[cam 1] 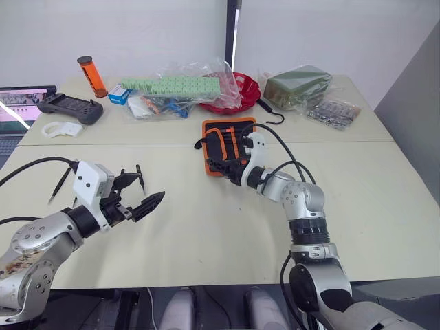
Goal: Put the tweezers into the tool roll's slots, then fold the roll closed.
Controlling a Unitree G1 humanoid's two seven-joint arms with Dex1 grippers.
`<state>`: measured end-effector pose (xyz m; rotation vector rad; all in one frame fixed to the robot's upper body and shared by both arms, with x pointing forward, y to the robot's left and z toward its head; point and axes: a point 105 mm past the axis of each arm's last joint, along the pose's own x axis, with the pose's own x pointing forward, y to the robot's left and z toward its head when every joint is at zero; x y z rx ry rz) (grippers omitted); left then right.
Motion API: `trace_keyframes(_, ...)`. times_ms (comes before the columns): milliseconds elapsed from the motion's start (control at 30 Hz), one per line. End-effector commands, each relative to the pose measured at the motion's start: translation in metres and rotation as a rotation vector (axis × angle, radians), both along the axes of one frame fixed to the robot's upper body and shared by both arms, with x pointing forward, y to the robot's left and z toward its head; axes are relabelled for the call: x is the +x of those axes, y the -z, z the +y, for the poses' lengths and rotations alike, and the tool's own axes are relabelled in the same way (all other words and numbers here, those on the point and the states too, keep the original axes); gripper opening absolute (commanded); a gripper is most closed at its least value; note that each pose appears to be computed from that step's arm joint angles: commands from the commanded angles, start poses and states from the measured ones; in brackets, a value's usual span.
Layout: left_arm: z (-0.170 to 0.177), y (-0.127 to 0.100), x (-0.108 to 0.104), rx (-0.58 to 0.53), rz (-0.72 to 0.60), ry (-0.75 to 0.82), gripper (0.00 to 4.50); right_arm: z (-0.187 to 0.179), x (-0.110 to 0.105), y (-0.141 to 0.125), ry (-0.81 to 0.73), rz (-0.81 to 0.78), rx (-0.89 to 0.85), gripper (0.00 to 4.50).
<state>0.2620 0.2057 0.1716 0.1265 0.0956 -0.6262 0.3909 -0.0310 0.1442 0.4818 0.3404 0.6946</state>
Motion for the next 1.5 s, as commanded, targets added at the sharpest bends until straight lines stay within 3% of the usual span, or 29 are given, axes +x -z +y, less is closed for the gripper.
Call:
trace_keyframes(33,-0.005,-0.011,0.001,-0.001,-0.062,0.019,4.5,0.001,0.008,-0.014,0.032,-0.052,0.035,4.47)
trace_keyframes(200,-0.002,-0.006,0.005,0.035,-0.061,-0.013,4.5,0.003,0.02,-0.006,0.083,-0.025,0.06,4.47)
trace_keyframes(300,0.0,-0.006,0.007,0.031,-0.07,-0.028,4.5,0.011,0.025,-0.006,0.086,-0.028,0.082,3.72)
trace_keyframes(667,0.009,0.001,0.015,0.099,-0.092,-0.074,4.5,0.023,0.032,-0.001,0.118,-0.044,0.12,0.04)
trace_keyframes(867,0.007,0.003,0.019,0.09,-0.099,-0.073,4.5,0.029,0.026,0.0,0.075,-0.074,0.09,0.04)
trace_keyframes(1133,0.006,0.01,0.023,0.096,-0.082,-0.051,4.5,0.06,-0.033,-0.005,-0.322,-0.187,-0.063,0.04)
trace_keyframes(1267,0.004,0.014,0.023,0.102,-0.066,-0.029,4.5,0.055,-0.063,0.006,-0.511,-0.261,-0.233,0.04)
trace_keyframes(1500,-0.001,0.014,0.024,0.112,-0.059,0.019,4.5,0.036,-0.089,0.016,-0.705,-0.371,-0.445,0.04)
